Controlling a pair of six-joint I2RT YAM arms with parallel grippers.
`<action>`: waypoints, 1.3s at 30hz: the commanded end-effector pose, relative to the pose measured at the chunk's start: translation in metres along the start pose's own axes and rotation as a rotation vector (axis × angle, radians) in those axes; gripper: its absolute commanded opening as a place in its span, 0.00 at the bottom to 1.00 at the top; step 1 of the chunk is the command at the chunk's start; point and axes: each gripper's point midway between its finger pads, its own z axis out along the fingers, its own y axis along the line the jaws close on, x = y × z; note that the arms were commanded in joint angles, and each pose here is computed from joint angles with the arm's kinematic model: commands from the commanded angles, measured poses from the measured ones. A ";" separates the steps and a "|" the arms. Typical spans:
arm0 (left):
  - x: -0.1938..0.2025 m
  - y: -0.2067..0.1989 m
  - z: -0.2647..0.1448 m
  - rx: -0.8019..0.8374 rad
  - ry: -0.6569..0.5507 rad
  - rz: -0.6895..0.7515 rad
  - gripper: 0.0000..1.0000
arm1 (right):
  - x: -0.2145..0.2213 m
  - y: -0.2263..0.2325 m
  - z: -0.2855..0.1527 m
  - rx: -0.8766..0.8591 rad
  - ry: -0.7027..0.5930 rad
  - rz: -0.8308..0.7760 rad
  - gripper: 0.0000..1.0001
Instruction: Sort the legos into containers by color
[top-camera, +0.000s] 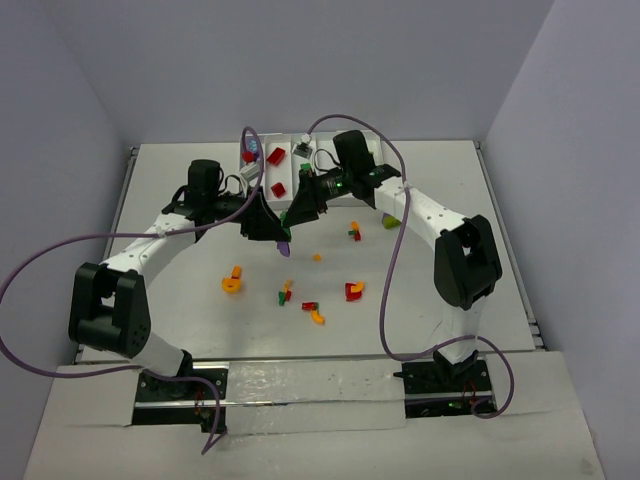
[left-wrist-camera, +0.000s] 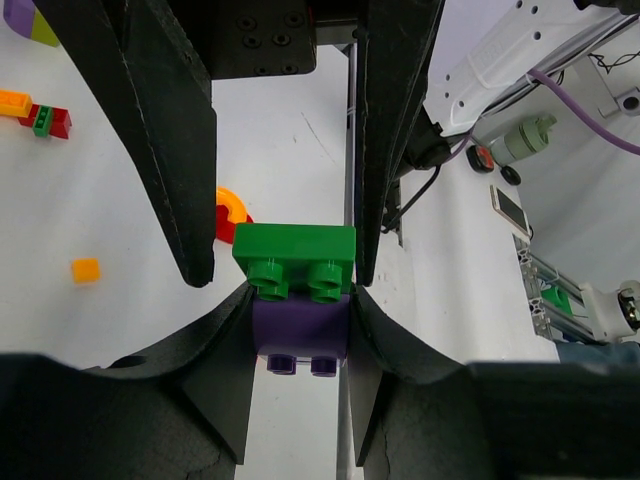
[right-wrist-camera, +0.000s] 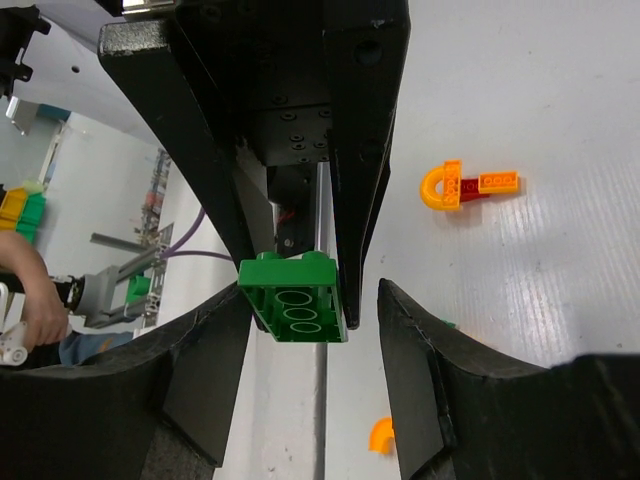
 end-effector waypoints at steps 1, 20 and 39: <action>-0.011 -0.008 0.003 0.031 -0.001 0.069 0.00 | -0.028 0.023 -0.003 -0.009 -0.051 -0.112 0.60; -0.011 0.006 0.004 -0.022 0.006 0.037 0.18 | -0.019 0.026 0.004 -0.020 -0.025 -0.128 0.07; -0.005 0.002 -0.010 -0.055 0.003 0.046 0.60 | -0.039 0.016 -0.013 0.018 -0.077 -0.110 0.00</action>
